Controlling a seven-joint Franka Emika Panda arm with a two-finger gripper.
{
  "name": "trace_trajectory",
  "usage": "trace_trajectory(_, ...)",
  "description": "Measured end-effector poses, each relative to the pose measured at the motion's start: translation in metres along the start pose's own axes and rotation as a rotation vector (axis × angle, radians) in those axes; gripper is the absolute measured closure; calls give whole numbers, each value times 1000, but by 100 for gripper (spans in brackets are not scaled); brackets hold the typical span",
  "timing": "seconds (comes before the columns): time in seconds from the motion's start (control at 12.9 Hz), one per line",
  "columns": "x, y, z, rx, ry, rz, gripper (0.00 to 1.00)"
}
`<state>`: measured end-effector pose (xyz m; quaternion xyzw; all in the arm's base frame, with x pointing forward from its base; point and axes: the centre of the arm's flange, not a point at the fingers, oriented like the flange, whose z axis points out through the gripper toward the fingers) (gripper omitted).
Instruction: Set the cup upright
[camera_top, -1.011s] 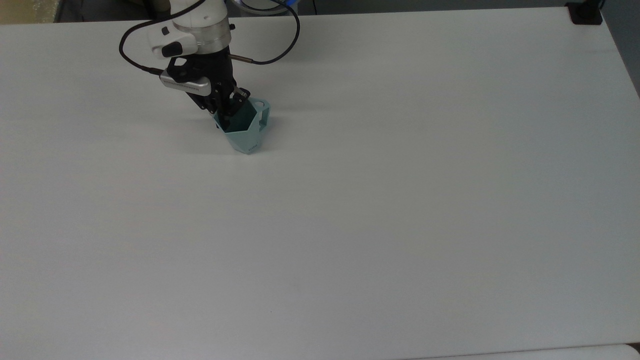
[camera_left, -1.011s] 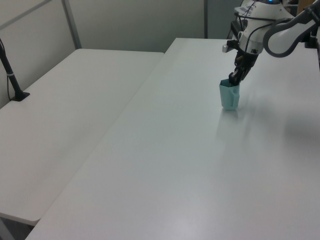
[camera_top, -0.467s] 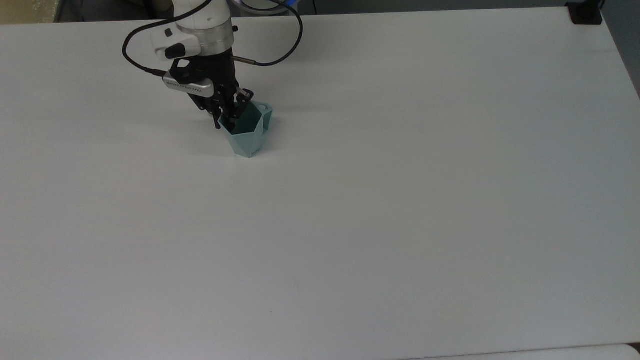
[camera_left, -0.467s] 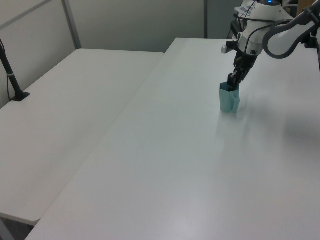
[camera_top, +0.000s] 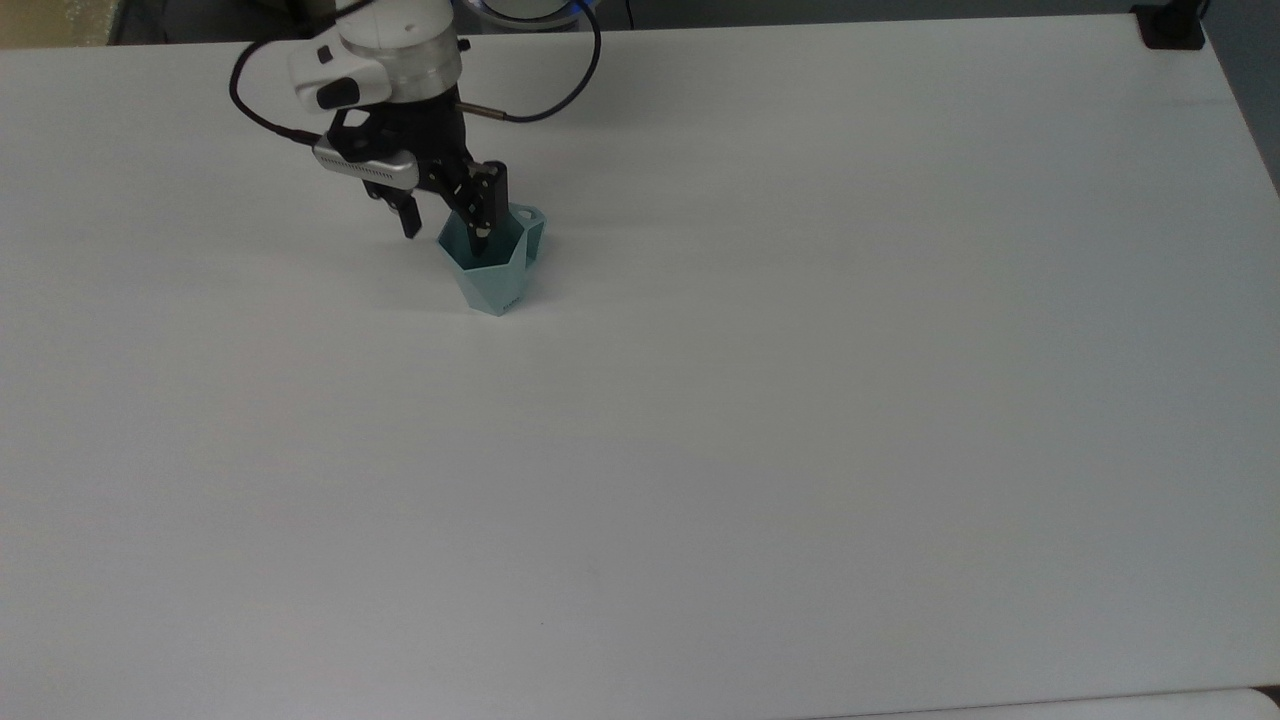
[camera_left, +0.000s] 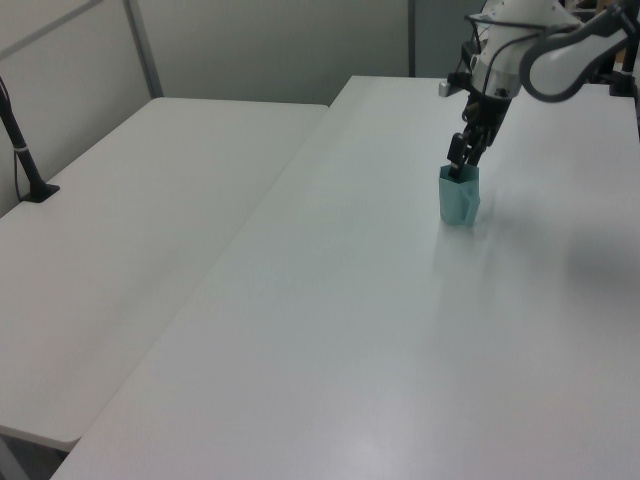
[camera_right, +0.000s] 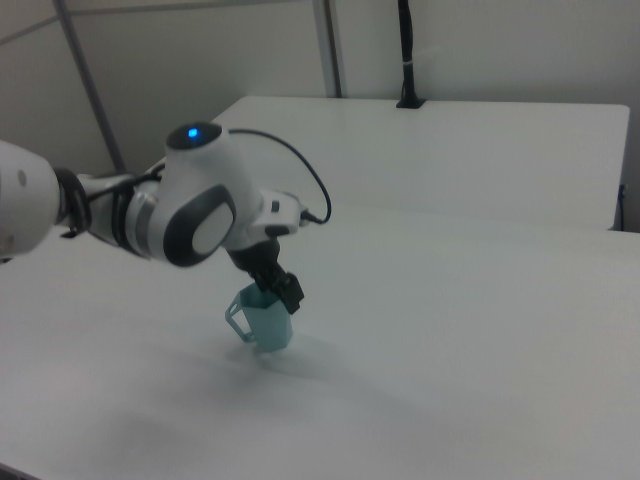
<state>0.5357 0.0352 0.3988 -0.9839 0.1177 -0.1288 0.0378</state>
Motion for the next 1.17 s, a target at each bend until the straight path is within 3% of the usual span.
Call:
trace_trajectory(0.08,10,-4,-20,-4,-28,-1,9)
trace_trajectory(0.16,18,-8,-37,-5,-45,-4,1)
trace_trajectory(0.54,63,-29,-166,8,-54,-26,0)
trace_trajectory(0.78,62,-19,-180,-13,-119,-138,0)
trace_trajectory(0.93,56,2,-178,-66,-210,-271,0)
trace_trajectory(1.17,58,14,-189,-79,-219,-316,0)
